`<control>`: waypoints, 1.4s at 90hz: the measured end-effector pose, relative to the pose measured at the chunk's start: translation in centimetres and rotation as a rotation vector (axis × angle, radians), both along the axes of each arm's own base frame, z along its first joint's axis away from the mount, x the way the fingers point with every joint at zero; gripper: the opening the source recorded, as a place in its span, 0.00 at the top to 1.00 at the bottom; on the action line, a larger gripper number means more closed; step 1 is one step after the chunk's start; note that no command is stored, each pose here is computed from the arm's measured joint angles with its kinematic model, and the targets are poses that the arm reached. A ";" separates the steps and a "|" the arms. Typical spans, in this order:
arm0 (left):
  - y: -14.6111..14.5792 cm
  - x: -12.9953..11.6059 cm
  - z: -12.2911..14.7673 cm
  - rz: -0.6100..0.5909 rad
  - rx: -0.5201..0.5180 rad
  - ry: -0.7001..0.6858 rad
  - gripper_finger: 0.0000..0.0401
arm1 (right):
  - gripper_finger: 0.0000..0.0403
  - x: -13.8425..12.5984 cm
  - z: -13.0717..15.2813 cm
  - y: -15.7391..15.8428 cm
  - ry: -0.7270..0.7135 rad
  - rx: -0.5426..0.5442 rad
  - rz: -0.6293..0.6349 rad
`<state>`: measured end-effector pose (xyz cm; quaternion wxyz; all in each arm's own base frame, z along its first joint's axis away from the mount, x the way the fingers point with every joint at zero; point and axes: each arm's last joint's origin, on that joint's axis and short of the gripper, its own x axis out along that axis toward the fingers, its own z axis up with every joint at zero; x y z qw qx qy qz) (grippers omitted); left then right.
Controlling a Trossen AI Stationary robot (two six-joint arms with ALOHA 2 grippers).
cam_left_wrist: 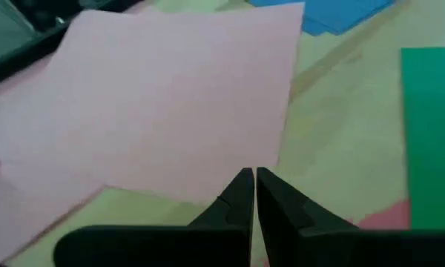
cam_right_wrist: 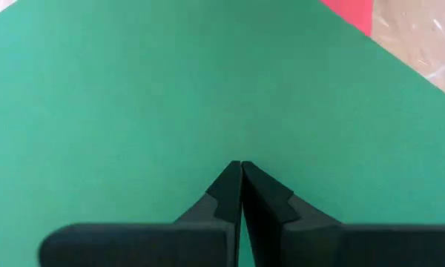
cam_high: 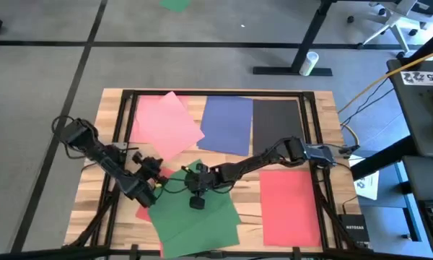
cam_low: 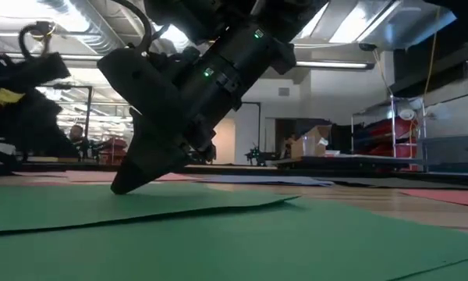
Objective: Organize paper
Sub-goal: Stack the pink paper on top of the other pink papers on the table
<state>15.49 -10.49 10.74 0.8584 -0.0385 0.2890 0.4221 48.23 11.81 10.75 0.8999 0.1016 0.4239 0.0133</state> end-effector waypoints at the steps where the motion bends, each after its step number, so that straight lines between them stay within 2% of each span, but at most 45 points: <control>1: 0.0 0.1 -0.1 -0.003 -0.002 -0.002 1.00 | 1.00 0.0 0.0 0.0 0.000 0.000 0.001; 17: 0.3 1.0 -1.0 -0.049 -0.046 0.006 1.00 | 1.00 0.0 0.0 0.0 -0.002 -0.004 0.006; 43: 1.9 0.8 -2.0 0.008 -0.064 0.010 1.00 | 1.00 0.1 0.0 0.0 -0.007 -0.003 0.006; 57: 1.8 0.9 -2.4 -0.025 -0.088 -0.015 1.00 | 1.00 0.1 0.0 0.0 -0.009 -0.003 0.006; 78: 2.4 -0.1 -2.4 0.034 -0.080 0.045 1.00 | 1.00 0.1 0.0 0.0 -0.012 -0.002 0.006; 100: 2.0 -1.9 -1.3 0.082 -0.144 0.080 1.00 | 1.00 0.1 0.0 0.0 -0.013 -0.004 0.006; 117: 0.9 -2.0 0.1 0.022 -0.207 0.051 1.00 | 1.00 0.1 0.0 0.0 -0.015 -0.003 0.006; 126: 0.6 -1.9 0.6 0.005 -0.205 0.022 1.00 | 1.00 0.2 0.1 0.0 -0.025 0.000 0.006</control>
